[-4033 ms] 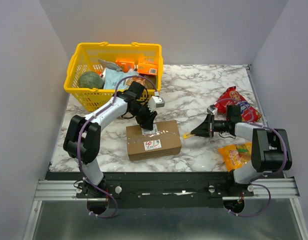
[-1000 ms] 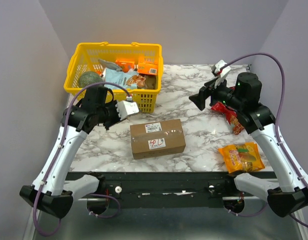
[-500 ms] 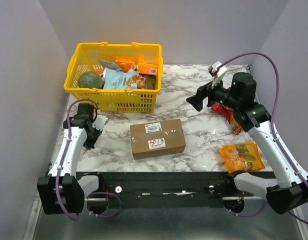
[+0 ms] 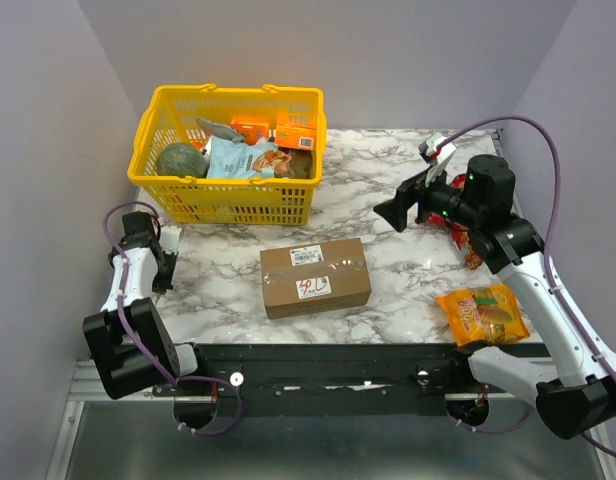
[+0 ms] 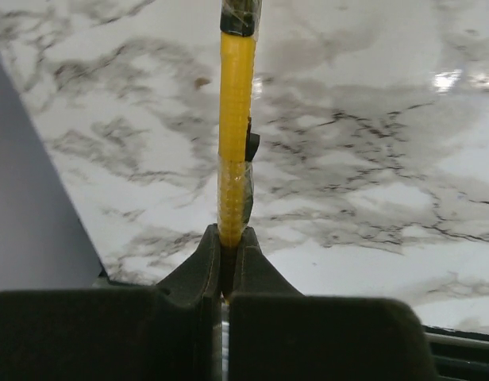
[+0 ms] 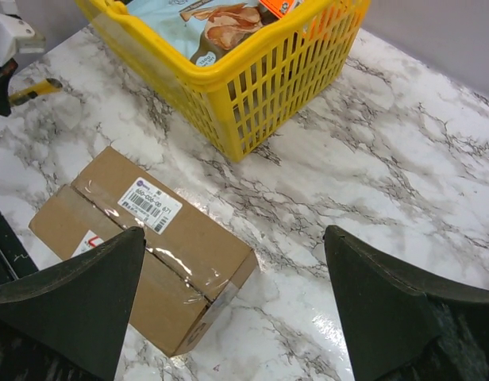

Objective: Unpack the express box

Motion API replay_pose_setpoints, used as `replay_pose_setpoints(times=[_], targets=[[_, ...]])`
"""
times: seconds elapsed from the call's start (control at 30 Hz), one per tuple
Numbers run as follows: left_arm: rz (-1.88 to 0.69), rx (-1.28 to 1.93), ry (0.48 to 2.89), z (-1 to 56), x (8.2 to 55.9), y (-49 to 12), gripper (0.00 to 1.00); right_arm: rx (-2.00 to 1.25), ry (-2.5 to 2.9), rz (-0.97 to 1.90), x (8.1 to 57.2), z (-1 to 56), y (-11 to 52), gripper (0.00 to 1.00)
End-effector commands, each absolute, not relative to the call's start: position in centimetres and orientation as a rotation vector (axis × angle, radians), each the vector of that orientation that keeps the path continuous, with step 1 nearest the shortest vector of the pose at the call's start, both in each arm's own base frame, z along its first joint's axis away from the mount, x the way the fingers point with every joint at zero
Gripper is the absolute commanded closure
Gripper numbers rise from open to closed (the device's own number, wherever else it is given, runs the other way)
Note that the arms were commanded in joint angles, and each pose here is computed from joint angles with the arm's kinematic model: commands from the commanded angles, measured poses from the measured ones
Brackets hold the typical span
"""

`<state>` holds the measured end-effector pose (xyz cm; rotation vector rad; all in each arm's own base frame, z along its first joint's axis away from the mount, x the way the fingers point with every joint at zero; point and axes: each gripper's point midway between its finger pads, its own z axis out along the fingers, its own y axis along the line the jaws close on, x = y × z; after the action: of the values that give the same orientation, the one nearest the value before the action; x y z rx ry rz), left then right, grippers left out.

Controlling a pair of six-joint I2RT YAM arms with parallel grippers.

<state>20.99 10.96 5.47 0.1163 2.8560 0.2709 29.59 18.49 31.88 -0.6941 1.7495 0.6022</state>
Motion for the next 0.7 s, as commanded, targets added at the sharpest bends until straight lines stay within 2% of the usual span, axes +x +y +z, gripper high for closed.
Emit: replay_pose_setpoints(times=[0.0,0.07,0.13,0.27,0.33,0.47,0.53,0.57,0.67], targets=[[0.038,0.279,2.750,4.3,22.1,7.8,0.94,-0.708,1.737,0.630,29.3,32.0,18.7,0.01],[0.037,0.278,2.763,3.7,21.6,7.8,0.86,-0.716,1.740,0.645,29.4,32.0,19.0,0.01],[0.080,0.244,2.774,3.6,21.5,8.3,0.72,-0.718,1.741,0.656,29.5,32.2,19.1,0.01],[0.140,0.220,2.757,3.9,21.1,8.8,0.55,-0.724,1.741,0.676,29.7,32.3,19.5,0.01],[0.188,0.219,2.751,4.1,20.9,9.3,0.51,-0.721,1.745,0.678,29.8,32.2,19.6,0.01],[0.248,0.236,2.742,4.7,20.6,10.2,0.50,-0.724,1.751,0.686,29.6,31.9,19.6,0.01],[0.116,0.275,2.648,7.7,22.0,8.3,0.50,-0.744,1.753,0.692,29.6,31.8,19.8,0.01],[-0.031,0.338,2.533,9.6,23.0,5.9,0.50,-0.772,1.734,0.713,29.2,32.2,20.1,0.02],[-0.240,0.568,2.305,14.4,23.1,1.3,0.48,-0.882,1.687,0.750,28.4,32.3,20.9,0.04]])
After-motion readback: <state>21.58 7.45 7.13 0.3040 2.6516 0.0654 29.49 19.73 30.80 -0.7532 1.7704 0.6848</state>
